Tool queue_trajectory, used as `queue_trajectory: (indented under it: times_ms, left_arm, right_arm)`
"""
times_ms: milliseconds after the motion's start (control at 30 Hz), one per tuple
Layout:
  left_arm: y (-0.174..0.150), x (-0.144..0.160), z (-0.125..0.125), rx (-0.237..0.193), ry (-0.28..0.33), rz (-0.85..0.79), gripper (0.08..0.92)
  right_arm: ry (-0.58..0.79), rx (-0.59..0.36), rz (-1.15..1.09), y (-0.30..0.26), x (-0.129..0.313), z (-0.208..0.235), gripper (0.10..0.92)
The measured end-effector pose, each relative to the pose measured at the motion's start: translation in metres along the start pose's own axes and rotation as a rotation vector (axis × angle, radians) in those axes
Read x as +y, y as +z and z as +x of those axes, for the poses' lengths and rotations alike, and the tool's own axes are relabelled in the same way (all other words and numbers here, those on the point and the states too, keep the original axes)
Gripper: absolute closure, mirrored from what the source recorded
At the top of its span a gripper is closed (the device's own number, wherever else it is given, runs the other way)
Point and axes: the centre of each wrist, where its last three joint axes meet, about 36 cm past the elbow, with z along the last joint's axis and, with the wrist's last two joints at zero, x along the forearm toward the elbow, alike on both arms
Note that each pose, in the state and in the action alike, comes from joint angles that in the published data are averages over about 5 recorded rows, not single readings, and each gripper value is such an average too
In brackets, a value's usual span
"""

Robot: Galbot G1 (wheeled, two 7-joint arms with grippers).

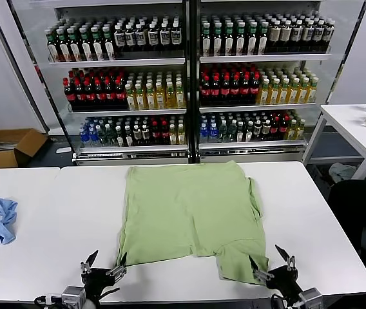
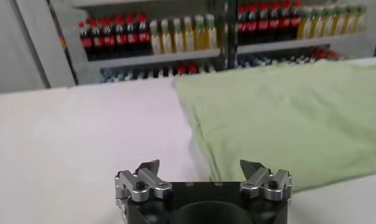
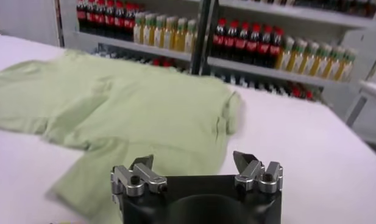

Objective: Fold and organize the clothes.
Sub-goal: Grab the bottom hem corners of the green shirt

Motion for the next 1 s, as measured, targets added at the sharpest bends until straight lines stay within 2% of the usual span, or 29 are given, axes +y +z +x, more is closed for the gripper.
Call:
queue_trajectory:
  times_ms: [167,300,533,900,1000]
  left_arm:
    - [0.003,-0.001,-0.004,0.024,-0.002,0.010,0.177]
    - [0.005,0.000,-0.008,0.038,-0.011,0.010,0.207]
    - [0.008,0.003,-0.011,0.049,-0.020,0.013,0.397]
    - [0.012,0.001,-0.018,0.051,0.009,0.025,0.717]
    - [0.014,0.002,-0.020,0.051,0.016,0.027,0.804]
  right_arm:
    - [-0.007,0.018,-0.024,0.002,0.002,0.000,0.224]
    - [-0.016,0.032,-0.049,0.002,0.002,-0.001,0.325]
    - [-0.032,0.053,-0.091,0.003,0.003,-0.003,0.524]
    - [-0.056,0.077,-0.144,0.004,0.003,-0.009,0.835]
    - [-0.062,0.084,-0.151,0.004,0.002,-0.008,0.897]
